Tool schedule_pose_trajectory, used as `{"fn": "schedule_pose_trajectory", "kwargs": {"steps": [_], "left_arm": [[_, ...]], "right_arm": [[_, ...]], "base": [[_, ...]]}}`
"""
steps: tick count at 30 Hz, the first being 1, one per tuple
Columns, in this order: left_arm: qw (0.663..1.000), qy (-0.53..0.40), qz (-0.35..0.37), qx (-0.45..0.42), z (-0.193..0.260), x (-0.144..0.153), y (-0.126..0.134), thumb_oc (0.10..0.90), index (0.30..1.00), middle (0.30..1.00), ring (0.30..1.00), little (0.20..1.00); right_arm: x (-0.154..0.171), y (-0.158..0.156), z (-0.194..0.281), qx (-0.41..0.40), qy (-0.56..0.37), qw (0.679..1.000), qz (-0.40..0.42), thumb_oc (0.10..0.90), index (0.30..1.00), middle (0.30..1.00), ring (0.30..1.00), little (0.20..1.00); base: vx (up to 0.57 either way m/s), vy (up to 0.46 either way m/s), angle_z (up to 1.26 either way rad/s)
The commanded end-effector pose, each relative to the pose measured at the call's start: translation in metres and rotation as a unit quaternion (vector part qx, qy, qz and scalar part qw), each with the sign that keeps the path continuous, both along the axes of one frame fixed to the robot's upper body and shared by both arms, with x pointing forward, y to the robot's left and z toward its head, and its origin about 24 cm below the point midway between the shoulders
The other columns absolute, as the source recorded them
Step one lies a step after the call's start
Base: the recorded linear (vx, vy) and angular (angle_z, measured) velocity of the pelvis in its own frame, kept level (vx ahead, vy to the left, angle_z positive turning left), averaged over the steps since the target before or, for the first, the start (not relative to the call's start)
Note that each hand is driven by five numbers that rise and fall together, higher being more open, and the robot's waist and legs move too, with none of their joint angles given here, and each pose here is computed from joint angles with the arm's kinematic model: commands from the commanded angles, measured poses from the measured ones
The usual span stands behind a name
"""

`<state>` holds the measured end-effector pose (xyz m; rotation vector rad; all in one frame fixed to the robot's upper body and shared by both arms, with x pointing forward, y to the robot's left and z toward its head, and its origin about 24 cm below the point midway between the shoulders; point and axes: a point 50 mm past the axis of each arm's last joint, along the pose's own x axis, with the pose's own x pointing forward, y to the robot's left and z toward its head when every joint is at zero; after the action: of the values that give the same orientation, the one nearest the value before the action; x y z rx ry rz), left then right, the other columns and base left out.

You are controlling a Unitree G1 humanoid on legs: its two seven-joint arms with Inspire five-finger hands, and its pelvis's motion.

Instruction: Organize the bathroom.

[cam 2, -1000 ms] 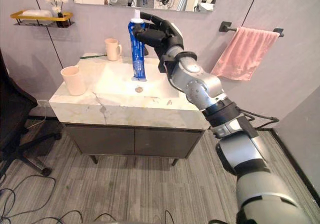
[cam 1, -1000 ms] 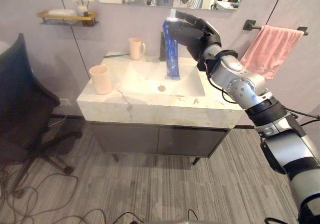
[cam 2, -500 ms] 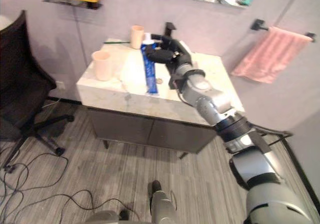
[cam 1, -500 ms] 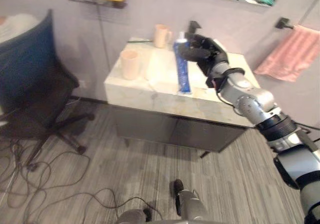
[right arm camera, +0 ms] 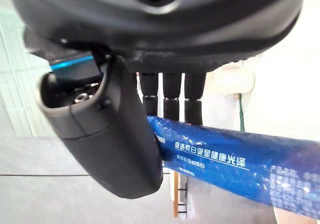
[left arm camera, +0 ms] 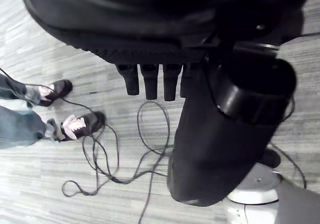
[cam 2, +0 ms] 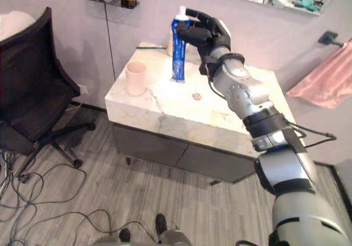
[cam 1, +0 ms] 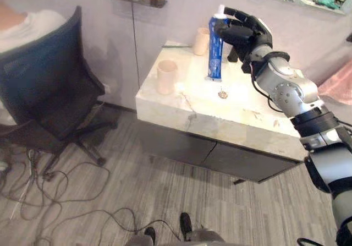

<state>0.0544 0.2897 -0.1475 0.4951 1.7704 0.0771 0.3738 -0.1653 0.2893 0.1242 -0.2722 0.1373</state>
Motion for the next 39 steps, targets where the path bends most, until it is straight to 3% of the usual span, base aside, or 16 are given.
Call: {"fn": "schedule_pose_trajectory", "kwargs": {"steps": [1,15,24,31,39], "left_arm": [[0.989,0.138,0.004,0.057,0.012,-0.072,0.024,0.8,0.9,0.9,0.9,0.9],[0.989,0.142,0.001,0.05,0.011,-0.079,0.024,0.8,0.9,0.9,0.9,0.9],[0.991,0.128,-0.002,0.042,0.007,-0.08,0.016,0.8,0.9,0.9,0.9,0.9],[0.992,0.123,-0.006,0.032,0.003,-0.083,0.008,0.8,0.9,0.9,0.9,0.9],[0.993,0.119,0.002,0.026,0.0,-0.084,0.001,0.8,0.9,0.9,0.9,0.9]], "right_arm": [[-0.035,-0.013,0.099,0.046,-0.203,0.978,-0.014,0.4,0.3,0.3,0.3,0.3],[-0.044,-0.031,0.114,0.015,-0.236,0.97,-0.063,0.4,0.3,0.3,0.3,0.3],[-0.067,-0.028,0.156,-0.03,-0.339,0.924,-0.175,0.4,0.3,0.3,0.3,0.3],[-0.075,-0.04,0.167,-0.022,-0.37,0.894,-0.251,0.4,0.3,0.3,0.3,0.3],[-0.076,-0.039,0.173,-0.023,-0.359,0.899,-0.249,0.4,0.3,0.3,0.3,0.3]], "base": [[0.06,-0.044,0.05],[0.06,-0.039,0.06],[0.06,-0.036,0.08],[0.06,-0.033,0.13],[0.04,-0.062,0.15]]}}
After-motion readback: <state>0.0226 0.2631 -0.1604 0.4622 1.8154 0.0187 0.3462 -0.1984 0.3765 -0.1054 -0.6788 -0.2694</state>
